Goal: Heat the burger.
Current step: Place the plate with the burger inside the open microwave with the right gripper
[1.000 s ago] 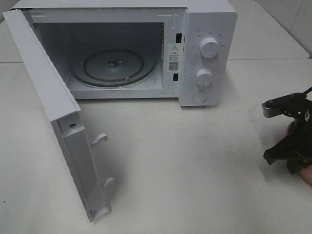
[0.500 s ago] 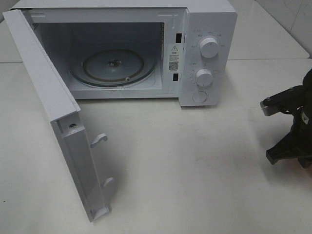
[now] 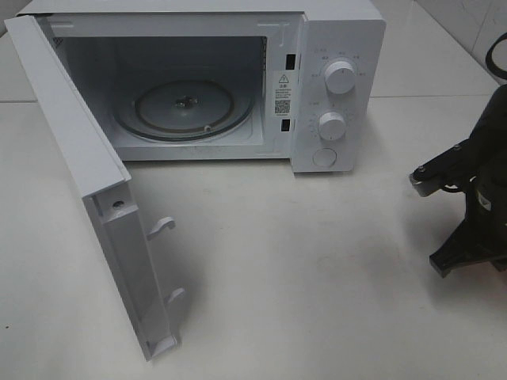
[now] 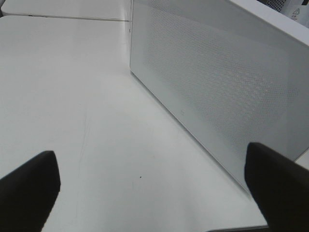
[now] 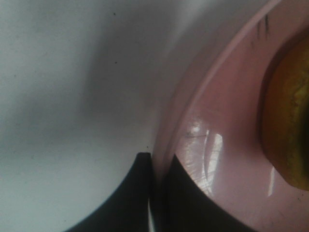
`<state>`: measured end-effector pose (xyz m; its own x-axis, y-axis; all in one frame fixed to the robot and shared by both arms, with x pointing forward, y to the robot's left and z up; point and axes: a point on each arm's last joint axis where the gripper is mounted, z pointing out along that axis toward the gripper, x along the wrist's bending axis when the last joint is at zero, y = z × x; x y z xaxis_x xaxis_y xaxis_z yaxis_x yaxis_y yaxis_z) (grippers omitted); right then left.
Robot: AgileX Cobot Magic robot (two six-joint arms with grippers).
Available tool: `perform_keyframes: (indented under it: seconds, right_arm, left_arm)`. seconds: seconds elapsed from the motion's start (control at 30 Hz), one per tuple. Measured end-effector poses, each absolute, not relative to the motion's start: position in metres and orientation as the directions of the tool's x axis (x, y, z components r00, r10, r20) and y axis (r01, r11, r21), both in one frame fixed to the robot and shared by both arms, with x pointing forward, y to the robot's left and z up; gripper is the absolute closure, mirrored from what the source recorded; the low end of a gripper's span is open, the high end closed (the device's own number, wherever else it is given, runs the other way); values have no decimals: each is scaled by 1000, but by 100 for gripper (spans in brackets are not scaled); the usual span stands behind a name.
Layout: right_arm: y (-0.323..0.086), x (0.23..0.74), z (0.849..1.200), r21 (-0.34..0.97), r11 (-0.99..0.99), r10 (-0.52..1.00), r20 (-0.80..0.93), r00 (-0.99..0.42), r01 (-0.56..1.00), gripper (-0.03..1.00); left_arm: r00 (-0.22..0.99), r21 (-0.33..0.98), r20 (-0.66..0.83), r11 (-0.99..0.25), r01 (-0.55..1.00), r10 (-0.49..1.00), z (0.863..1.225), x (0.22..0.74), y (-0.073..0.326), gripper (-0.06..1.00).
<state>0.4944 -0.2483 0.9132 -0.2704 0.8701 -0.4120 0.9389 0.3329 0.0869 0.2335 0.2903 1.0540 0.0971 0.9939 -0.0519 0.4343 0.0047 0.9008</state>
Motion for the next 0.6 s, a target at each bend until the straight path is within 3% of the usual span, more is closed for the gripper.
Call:
perform_keyframes:
  seconds: [0.6]
  right_arm:
    - [-224,468,939,115,469,800,-474,-366,876,92]
  left_arm:
    - [97,901,-52,5,434,994,1054,234,290,-1]
